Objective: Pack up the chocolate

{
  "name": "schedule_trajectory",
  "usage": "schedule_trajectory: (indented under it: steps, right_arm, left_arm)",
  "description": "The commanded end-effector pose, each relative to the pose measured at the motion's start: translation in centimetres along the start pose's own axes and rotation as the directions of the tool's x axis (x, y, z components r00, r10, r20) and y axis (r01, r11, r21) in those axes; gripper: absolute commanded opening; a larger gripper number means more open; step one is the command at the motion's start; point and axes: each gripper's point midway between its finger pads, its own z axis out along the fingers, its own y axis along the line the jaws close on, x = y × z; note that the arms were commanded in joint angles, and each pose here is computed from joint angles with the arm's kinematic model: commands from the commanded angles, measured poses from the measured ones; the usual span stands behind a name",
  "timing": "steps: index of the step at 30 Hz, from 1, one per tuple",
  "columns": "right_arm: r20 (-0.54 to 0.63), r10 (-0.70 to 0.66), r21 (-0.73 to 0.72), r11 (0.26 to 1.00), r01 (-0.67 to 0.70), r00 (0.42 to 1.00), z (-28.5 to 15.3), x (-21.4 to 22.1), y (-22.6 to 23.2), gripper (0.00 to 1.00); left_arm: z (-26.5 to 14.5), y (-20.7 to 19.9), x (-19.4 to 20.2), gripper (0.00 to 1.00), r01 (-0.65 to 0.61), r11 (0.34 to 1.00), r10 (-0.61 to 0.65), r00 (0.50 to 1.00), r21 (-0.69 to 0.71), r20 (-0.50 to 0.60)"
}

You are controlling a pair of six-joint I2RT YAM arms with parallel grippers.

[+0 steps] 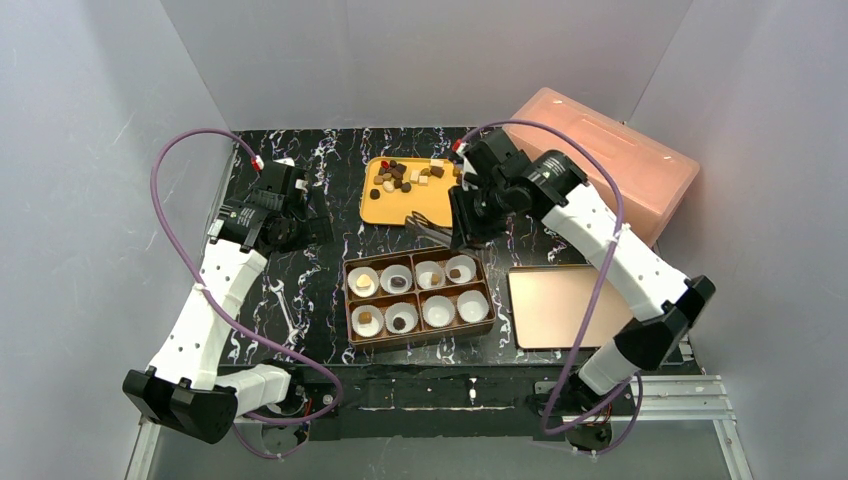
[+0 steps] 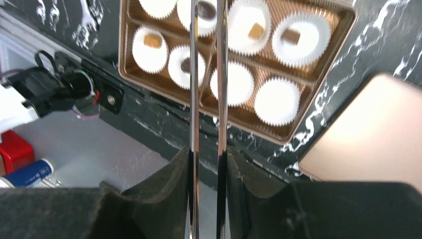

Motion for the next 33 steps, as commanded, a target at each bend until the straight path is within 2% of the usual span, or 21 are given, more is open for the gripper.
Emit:
schedule_trajectory:
  steps: [1,8,17,24,33]
  right_arm:
    - [-0.041,-0.010,-0.064,0.998,0.007,0.999,-2.3,4.4,1.2,0.32]
    - [-0.092,-0.016,-0.088,0.996,0.008,0.996,-3.3,8.5,1.2,0.32]
    - [-0.178,-0.028,-0.064,0.998,0.017,0.984,-2.5,12.2,0.5,0.33]
    - [-0.183,-0.012,0.014,1.000,0.015,0.983,-0.9,12.7,-0.8,0.33]
    - [-0.182,-0.005,0.042,0.999,0.013,0.983,0.9,12.6,-0.9,0.35]
  left_arm:
    - [0.3,0.4,0.5,1.00,0.002,1.000,-0.002,1.000,-0.015,-0.015]
    - [0.4,0.4,0.7,0.99,0.010,1.000,-0.011,1.000,-0.018,-0.025]
    - [0.5,0.5,0.8,0.99,0.011,1.000,-0.012,1.000,-0.024,-0.028]
    - [0.4,0.5,0.9,0.99,0.013,1.000,-0.013,0.999,-0.026,-0.029]
    - [0.3,0.8,0.9,0.99,0.005,0.999,-0.007,1.000,-0.038,-0.031]
